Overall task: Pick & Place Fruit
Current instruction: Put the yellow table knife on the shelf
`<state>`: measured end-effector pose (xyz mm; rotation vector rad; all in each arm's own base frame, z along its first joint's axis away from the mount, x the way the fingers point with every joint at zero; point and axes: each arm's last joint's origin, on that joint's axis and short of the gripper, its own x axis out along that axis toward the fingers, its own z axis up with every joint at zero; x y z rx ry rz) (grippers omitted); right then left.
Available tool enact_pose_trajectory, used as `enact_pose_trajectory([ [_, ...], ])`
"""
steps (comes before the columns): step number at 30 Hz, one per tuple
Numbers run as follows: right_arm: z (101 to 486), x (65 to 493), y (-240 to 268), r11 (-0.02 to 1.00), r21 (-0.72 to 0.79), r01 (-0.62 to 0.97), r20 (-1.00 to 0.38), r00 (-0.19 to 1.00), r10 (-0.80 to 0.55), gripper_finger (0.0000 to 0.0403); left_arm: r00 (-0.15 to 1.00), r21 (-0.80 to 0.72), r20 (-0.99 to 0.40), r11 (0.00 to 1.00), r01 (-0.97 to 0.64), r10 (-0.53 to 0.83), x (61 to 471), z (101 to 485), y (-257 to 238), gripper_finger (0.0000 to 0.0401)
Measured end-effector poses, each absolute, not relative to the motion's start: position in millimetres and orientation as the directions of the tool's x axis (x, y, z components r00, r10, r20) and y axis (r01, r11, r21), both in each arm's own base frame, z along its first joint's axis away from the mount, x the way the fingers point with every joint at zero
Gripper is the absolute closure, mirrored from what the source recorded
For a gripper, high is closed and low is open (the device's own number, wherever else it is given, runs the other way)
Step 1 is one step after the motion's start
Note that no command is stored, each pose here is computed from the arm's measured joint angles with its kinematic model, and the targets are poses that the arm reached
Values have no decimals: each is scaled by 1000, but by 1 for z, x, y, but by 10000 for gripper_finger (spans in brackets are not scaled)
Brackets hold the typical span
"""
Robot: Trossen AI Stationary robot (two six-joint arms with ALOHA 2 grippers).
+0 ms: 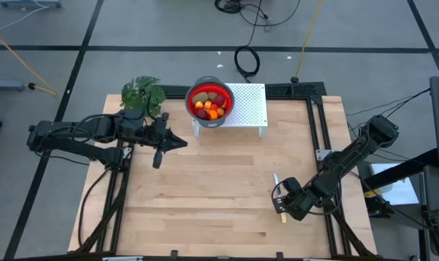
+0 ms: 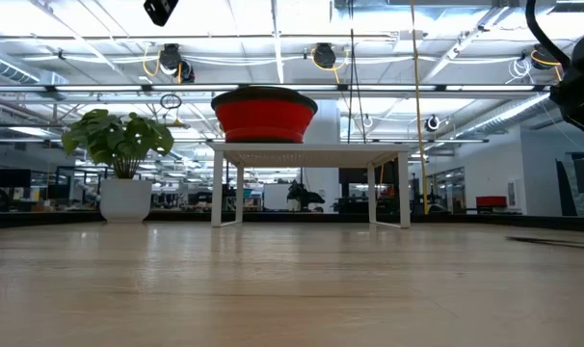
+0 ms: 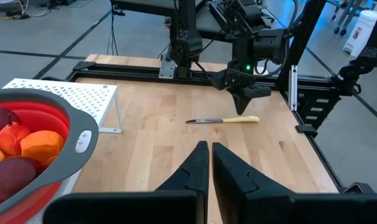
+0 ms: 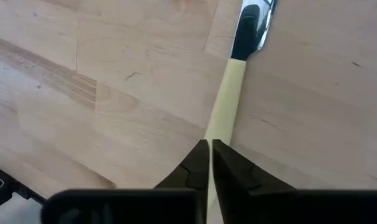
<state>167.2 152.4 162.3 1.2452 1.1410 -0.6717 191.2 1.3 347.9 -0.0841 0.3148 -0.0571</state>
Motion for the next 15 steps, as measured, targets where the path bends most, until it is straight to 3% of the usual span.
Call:
enact_pose_trajectory([
  [6, 163, 169, 154, 232, 395, 889, -914, 355, 195, 335, 949, -82, -306, 996, 46, -69, 191, 348, 1, 382],
  [15, 163, 169, 154, 254, 390, 885, -916, 345, 206, 187, 947, -81, -313, 996, 46, -69, 191, 347, 1, 382],
])
